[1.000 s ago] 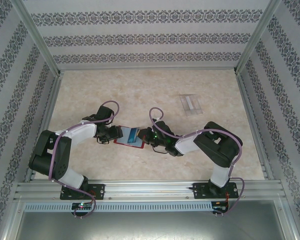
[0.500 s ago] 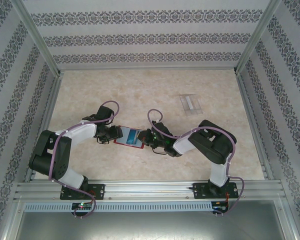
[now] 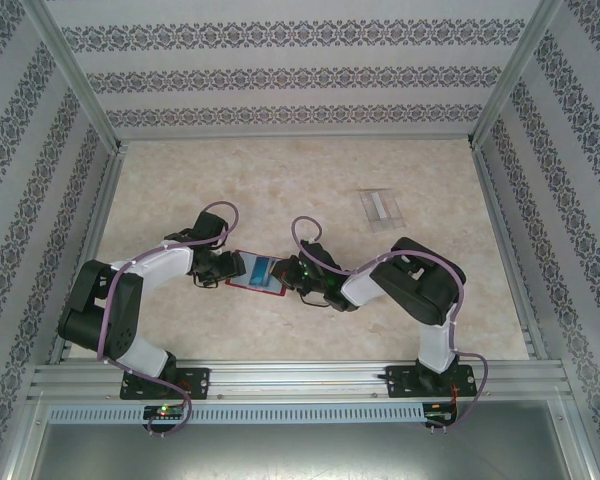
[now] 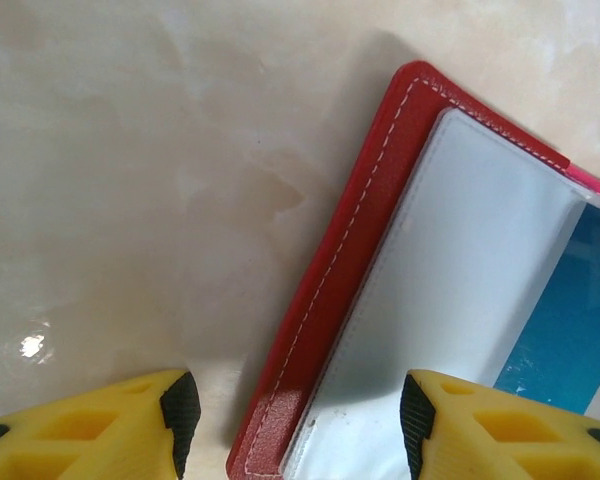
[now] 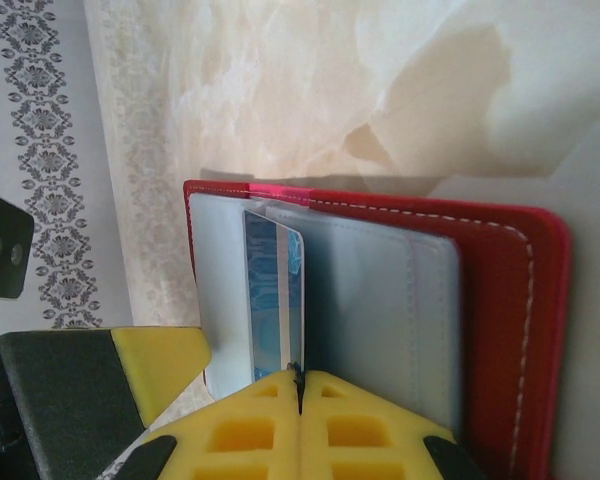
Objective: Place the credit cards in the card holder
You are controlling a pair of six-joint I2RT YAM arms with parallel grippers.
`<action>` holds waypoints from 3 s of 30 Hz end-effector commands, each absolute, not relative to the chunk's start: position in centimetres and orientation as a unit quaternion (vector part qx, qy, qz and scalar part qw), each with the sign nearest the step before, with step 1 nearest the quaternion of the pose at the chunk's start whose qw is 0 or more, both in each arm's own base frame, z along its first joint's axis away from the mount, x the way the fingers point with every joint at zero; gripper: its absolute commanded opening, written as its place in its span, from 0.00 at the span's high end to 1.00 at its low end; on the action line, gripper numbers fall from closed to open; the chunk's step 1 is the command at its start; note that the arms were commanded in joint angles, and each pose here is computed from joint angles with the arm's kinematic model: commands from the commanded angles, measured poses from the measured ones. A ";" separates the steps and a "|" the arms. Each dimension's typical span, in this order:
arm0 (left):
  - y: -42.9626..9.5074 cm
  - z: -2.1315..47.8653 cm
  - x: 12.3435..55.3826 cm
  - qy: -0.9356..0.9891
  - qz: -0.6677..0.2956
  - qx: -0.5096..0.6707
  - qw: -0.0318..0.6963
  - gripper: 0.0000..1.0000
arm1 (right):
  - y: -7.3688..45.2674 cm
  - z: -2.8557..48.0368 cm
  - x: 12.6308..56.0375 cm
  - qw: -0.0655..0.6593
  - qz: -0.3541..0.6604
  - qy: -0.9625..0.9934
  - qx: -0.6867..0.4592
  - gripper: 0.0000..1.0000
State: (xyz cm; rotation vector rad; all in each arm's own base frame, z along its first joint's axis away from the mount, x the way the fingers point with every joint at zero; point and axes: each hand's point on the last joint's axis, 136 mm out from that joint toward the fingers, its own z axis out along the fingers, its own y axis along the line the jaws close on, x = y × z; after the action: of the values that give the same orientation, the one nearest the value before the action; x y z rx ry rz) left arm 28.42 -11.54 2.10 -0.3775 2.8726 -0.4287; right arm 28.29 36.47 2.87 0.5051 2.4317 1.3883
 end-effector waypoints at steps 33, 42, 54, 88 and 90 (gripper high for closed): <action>-14.1 1.1 28.1 0.967 -0.213 -0.115 0.077 0.49 | 42.1 2.5 28.9 0.131 0.490 0.849 0.149 1.00; -14.6 1.5 28.3 0.964 -0.228 -0.113 0.080 0.48 | 42.3 2.3 28.9 0.132 0.468 0.863 0.136 0.98; -14.8 2.5 28.7 0.956 -0.250 -0.126 0.092 0.45 | 42.6 2.9 29.0 0.141 0.450 0.874 0.118 0.87; -13.5 1.8 29.4 0.985 -0.136 -0.068 0.085 0.06 | 28.4 13.0 30.4 0.377 0.278 0.883 0.042 0.72; -13.5 1.4 29.4 0.986 -0.130 -0.064 0.077 0.07 | 27.3 13.9 30.6 0.395 0.268 0.877 0.045 0.72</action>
State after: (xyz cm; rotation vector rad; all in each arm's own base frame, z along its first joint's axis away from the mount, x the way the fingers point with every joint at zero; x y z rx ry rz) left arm 28.82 -13.36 2.52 -0.2731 2.9475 -0.4423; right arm 29.97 29.93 13.59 0.1377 2.2653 0.8335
